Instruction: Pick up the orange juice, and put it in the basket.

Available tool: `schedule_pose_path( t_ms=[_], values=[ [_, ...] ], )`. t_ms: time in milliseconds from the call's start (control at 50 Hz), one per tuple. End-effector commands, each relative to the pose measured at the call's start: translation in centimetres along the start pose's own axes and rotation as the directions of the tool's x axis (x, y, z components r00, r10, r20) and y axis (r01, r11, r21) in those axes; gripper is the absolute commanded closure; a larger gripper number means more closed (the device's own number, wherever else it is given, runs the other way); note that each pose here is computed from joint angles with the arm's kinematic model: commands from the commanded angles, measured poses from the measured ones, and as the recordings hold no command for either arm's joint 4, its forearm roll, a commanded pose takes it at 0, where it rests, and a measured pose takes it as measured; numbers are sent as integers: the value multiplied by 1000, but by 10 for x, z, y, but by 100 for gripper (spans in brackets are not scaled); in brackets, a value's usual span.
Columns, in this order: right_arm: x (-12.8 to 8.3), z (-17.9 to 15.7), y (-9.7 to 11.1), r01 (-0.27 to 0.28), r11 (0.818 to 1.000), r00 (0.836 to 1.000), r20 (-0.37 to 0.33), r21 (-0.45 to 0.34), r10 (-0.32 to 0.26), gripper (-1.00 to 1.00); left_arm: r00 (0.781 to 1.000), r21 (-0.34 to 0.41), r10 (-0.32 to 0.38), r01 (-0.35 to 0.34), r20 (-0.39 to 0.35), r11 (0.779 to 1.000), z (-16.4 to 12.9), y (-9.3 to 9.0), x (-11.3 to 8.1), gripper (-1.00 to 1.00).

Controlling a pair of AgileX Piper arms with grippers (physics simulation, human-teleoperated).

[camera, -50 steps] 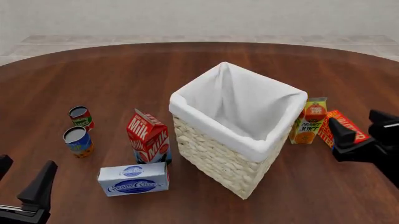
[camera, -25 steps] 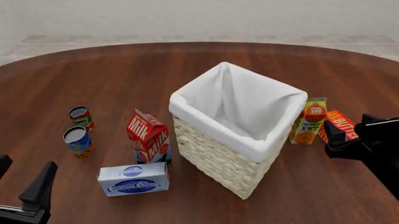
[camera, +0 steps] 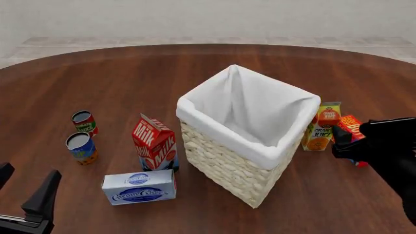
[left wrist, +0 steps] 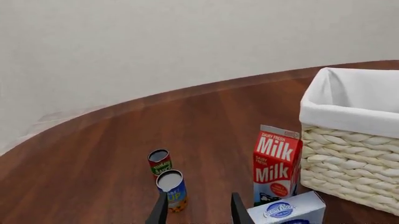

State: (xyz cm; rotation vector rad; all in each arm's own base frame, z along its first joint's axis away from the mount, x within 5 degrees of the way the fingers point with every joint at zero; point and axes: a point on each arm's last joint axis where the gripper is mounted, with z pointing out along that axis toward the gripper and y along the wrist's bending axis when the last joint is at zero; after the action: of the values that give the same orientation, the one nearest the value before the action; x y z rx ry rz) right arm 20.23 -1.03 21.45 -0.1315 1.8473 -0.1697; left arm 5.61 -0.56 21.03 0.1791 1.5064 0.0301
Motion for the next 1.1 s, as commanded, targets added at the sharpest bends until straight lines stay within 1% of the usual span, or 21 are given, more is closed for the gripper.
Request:
schedule_pose_path(
  t_ms=[20, 180, 240, 280, 360, 440, 560, 680, 1000, 1100],
  values=[
    [5, 17, 2, -21, 1000, 1000, -21, -6, 20, -100, 1000, 0, 6, -6, -10, 1000, 0, 0, 1, -100],
    [12, 31, 2, -13, 1000, 999, -43, -5, 12, -100, 1000, -1, 9, -9, -14, 1000, 0, 0, 1, -100],
    [13, 38, 0, -4, 1000, 999, -50, 0, 4, -100, 1000, -12, 21, -21, 10, 1000, 0, 1, -1, -100],
    [14, 43, 1, 8, 1000, 998, -60, -4, -8, -100, 1000, -17, -6, 6, 9, 1000, 0, 1, -1, -100],
    [13, 47, 0, 6, 1000, 998, -63, -4, -7, -100, 1000, -7, 5, -5, 6, 1000, 0, 0, -1, -100],
    [16, 52, -3, -3, 1000, 997, -71, 8, 4, -100, 1000, 2, 9, -9, 3, 1000, 0, 0, 0, -100],
    [21, 56, -2, -4, 1000, 997, -79, 9, 5, -100, 1000, 6, 11, -11, 0, 1000, 0, 0, 0, -100],
    [25, 62, -3, -23, 1000, 996, -81, 15, 24, -100, 1000, 6, 13, -13, 0, 1000, 0, 0, 0, -100],
    [30, 68, 4, -43, 999, 995, -89, -7, 42, -100, 1000, 4, 10, -10, -6, 1000, 0, 0, 1, -100],
    [37, 72, 7, -49, 999, 994, -102, -15, 48, -100, 1000, 4, 9, -8, -8, 1000, 0, 0, 1, -100]
  ],
)
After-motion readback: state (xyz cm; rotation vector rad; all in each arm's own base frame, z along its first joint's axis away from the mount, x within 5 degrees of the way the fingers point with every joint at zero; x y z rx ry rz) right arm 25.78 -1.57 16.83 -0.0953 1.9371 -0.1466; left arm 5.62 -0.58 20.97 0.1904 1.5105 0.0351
